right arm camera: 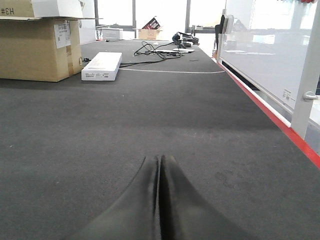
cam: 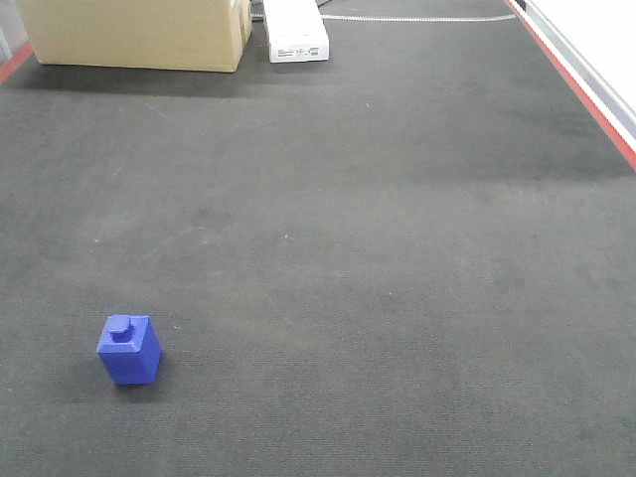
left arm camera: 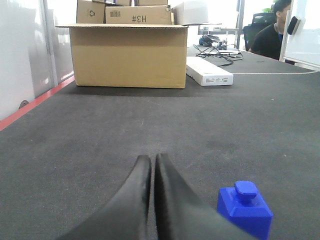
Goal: Pour parts from conveyor to right shelf
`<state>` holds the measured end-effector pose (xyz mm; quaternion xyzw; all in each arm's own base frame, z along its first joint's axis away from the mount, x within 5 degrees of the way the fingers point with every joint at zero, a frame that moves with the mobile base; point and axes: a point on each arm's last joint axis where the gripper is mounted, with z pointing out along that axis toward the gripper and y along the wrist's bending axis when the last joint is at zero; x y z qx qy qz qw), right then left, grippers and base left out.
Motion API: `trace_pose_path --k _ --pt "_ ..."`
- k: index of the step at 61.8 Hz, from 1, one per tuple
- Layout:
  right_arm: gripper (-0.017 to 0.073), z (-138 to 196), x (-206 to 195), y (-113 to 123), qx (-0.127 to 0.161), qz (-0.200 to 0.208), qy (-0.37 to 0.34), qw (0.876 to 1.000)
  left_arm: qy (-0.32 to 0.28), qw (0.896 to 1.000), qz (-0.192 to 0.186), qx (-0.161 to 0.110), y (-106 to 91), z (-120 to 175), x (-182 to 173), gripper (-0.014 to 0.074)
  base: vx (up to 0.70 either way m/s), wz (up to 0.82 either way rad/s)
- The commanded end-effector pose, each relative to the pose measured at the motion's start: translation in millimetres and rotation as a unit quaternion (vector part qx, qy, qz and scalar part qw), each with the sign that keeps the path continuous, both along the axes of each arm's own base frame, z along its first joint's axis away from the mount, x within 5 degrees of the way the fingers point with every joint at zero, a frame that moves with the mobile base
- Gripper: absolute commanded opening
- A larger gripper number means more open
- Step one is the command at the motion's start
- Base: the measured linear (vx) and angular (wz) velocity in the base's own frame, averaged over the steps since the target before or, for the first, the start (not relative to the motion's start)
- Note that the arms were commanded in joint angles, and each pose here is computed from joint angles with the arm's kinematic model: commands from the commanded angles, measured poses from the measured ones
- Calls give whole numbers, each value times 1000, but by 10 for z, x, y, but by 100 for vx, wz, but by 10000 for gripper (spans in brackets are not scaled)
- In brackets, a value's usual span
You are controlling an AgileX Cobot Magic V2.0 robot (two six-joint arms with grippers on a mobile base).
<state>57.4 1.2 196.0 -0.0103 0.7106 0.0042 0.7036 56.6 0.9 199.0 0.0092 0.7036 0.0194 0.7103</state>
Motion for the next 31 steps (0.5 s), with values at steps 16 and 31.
trace_pose_path --k 16,31 --pt "-9 8 16 -2 -3 -2 -22 1000 -29 1000 -5 -5 -7 -30 0 -6 0 0" --pt "-9 8 16 -2 -3 -2 -22 1000 -29 1000 -5 -5 -7 -30 0 -6 0 0"
